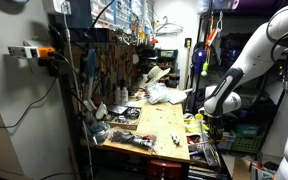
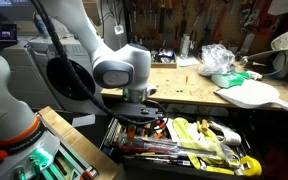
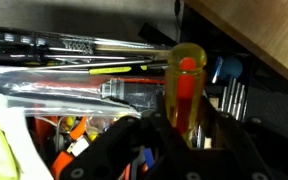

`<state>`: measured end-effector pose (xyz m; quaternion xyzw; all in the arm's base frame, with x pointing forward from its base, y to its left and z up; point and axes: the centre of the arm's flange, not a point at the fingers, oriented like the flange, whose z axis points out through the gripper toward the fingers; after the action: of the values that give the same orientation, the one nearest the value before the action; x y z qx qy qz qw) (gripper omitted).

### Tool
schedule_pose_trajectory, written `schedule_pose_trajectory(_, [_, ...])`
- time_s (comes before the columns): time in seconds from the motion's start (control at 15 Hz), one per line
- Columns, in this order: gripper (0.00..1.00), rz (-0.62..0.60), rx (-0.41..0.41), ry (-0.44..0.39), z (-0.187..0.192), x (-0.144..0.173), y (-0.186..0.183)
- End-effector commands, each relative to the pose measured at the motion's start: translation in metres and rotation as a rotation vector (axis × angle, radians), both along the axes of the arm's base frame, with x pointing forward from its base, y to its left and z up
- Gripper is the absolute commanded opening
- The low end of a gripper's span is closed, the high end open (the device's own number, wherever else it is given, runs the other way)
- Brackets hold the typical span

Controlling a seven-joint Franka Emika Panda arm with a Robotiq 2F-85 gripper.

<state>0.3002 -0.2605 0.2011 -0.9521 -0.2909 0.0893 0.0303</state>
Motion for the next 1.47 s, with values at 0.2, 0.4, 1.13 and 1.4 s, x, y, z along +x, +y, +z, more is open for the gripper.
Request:
schedule_pose_trajectory(0.2, [0.1,0.037,-0.001,0.029,-0.046,0.031,0.006])
schedule_pose_trajectory(0.4, [0.1,0.014,-0.002,0.014,-0.058,0.042,0.007])
schedule_pose_trajectory(1.13, [0.1,-0.101,0.046,-0.098,-0.08,0.078,0.025])
schedule_pose_trajectory(1.4, [0.1,-0.091,0.041,-0.138,-0.084,0.089,0.031])
